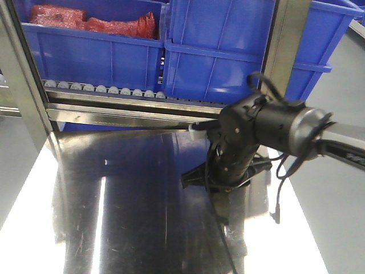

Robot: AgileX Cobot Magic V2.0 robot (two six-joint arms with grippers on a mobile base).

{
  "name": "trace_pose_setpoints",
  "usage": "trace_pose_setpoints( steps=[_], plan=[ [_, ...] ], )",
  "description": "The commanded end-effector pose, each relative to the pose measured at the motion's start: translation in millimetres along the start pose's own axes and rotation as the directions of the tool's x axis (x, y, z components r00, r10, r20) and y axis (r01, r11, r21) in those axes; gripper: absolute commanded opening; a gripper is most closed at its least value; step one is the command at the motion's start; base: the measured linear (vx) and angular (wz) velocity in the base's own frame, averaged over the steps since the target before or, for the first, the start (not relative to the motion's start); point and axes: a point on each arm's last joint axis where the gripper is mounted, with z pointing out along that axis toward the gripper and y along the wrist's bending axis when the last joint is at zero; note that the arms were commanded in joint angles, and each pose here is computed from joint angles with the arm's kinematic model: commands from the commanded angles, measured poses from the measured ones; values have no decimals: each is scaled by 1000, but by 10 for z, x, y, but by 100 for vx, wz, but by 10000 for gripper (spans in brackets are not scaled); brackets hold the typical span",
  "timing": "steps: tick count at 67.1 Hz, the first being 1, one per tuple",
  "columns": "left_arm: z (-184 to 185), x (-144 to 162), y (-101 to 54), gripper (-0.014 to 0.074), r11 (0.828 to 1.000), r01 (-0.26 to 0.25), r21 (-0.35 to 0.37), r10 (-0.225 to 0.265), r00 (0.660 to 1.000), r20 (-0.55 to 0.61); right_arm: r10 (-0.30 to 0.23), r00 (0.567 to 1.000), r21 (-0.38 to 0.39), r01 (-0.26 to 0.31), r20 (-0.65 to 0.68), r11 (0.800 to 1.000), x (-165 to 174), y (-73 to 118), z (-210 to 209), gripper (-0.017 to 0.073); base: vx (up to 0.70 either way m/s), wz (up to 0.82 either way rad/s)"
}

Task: Move and align brake pads A on conveyor
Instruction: 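Close the right gripper on the pad and lift it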

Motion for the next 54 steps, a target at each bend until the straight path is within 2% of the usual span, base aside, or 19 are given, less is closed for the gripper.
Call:
trace_pose_setpoints(
  steps=[1,13,25,34,44,54],
  plan=[
    [-38,-161,-22,-6,1000,-3,23,1,994,107,-36,982,-32,42,186,999,-72,-42,-512,-8,0,0],
    [-38,-161,-22,-6,1000,-3,23,1,994,107,10,959,-43,3,282,999,-55,-261,-868,-7,0,0],
    [-38,-161,-22,-6,1000,-3,23,1,994,107,13,937,-13,-9,350,1000,5,-589,-1188,-7,0,0],
    [-38,-161,-22,-6,1000,-3,23,1,994,107,48,920,-4,-50,390,999,87,-863,-1409,-7,0,0],
    [-38,-161,-22,-6,1000,-3,23,1,994,107,108,882,-26,-107,459,994,336,-1185,-1578,-7,0,0],
    [-38,-161,-22,-6,1000,-3,23,1,994,107,142,867,-24,-149,478,989,773,-1359,-1572,-6,0,0]
  ],
)
